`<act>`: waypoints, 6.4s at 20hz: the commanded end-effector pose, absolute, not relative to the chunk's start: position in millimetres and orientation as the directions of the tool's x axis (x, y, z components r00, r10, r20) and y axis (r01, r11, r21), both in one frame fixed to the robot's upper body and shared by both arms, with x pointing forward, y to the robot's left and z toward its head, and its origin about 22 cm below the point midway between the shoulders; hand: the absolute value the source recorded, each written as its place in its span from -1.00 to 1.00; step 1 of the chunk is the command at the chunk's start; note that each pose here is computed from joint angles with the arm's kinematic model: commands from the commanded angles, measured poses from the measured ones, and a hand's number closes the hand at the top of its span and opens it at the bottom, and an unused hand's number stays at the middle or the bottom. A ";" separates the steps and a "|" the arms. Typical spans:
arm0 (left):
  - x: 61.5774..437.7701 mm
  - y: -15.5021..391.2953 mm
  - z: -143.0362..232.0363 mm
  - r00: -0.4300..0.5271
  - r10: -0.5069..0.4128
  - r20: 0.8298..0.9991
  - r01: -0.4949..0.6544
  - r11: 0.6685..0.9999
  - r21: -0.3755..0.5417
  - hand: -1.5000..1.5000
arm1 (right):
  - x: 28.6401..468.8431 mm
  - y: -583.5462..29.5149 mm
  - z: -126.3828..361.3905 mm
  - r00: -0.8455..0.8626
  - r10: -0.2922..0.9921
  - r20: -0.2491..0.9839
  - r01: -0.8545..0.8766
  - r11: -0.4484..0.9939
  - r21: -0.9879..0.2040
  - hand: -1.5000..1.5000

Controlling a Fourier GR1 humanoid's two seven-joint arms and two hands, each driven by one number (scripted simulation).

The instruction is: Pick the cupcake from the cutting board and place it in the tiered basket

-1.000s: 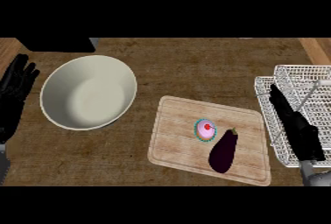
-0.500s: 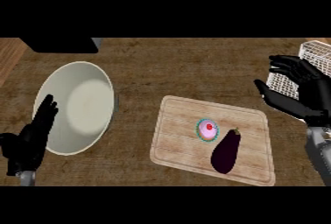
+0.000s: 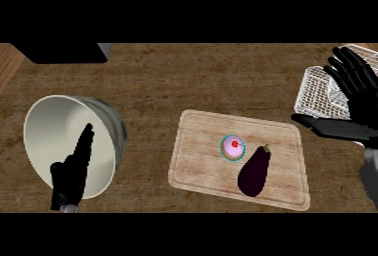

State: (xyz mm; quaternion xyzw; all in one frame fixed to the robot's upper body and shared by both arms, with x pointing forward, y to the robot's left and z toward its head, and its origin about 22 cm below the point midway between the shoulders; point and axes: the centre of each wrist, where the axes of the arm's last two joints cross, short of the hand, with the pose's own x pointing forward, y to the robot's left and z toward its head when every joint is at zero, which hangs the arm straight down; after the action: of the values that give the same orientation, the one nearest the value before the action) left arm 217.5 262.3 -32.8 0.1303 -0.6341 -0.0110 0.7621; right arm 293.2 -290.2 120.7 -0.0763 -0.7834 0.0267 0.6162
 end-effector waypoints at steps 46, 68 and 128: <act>213.4 246.3 -52.3 0.276 -0.155 0.949 -0.115 0.974 0.193 0.00 | 270.1 -92.7 134.7 0.108 0.984 0.142 -0.417 0.175 -0.892 -1.00; 214.2 254.5 -58.2 0.275 -0.170 0.946 -0.125 0.970 0.210 0.00 | 294.6 -118.7 88.6 0.174 0.980 0.093 -0.561 0.177 -0.809 -1.00; 200.9 235.0 -56.0 0.261 -0.165 0.951 -0.125 0.971 0.203 0.00 | 157.9 -524.1 325.5 0.217 0.801 0.558 0.408 0.445 -0.797 1.00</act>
State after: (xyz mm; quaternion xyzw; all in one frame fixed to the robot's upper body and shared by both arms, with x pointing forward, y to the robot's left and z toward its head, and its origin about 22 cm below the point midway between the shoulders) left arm 207.4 254.6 -40.5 0.1320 -0.6348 -0.0016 0.7613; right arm 156.1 -520.5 315.8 -0.4989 -0.6042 0.1805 0.5946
